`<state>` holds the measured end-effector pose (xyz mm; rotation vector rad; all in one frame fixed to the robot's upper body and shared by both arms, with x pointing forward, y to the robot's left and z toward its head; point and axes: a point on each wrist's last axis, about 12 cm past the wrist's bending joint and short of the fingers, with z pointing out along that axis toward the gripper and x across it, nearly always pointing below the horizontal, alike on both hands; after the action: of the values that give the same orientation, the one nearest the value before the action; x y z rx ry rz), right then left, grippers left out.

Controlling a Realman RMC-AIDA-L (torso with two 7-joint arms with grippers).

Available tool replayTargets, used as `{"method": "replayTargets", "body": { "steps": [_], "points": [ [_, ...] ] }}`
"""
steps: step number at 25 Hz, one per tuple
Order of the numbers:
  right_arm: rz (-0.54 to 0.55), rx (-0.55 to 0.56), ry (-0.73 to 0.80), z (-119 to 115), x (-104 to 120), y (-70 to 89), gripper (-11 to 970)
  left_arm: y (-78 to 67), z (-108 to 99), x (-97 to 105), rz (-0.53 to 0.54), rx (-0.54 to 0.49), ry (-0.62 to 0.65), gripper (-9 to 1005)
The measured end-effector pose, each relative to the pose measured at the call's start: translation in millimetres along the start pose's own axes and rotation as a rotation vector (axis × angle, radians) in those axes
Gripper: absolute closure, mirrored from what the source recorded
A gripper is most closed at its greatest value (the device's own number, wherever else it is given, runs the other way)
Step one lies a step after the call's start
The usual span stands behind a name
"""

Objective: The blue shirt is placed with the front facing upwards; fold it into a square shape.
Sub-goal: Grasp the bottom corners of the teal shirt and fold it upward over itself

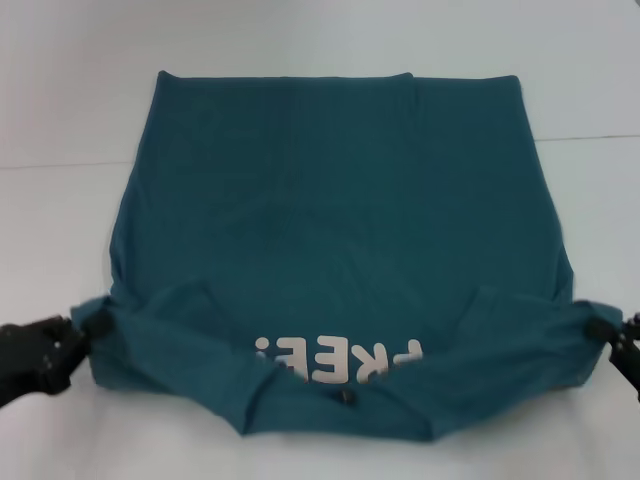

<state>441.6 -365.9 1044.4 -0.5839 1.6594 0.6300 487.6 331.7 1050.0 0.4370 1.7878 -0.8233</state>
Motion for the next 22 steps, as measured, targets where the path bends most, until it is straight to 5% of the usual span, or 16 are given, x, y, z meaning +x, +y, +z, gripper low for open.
{"method": "replayTargets", "body": {
  "steps": [22],
  "points": [
    [0.031, 0.178, -0.043, 44.7, -8.4, -28.8, 912, 26.3, 48.9, -17.4, 0.002, -0.18, 0.005, 945]
  ]
}}
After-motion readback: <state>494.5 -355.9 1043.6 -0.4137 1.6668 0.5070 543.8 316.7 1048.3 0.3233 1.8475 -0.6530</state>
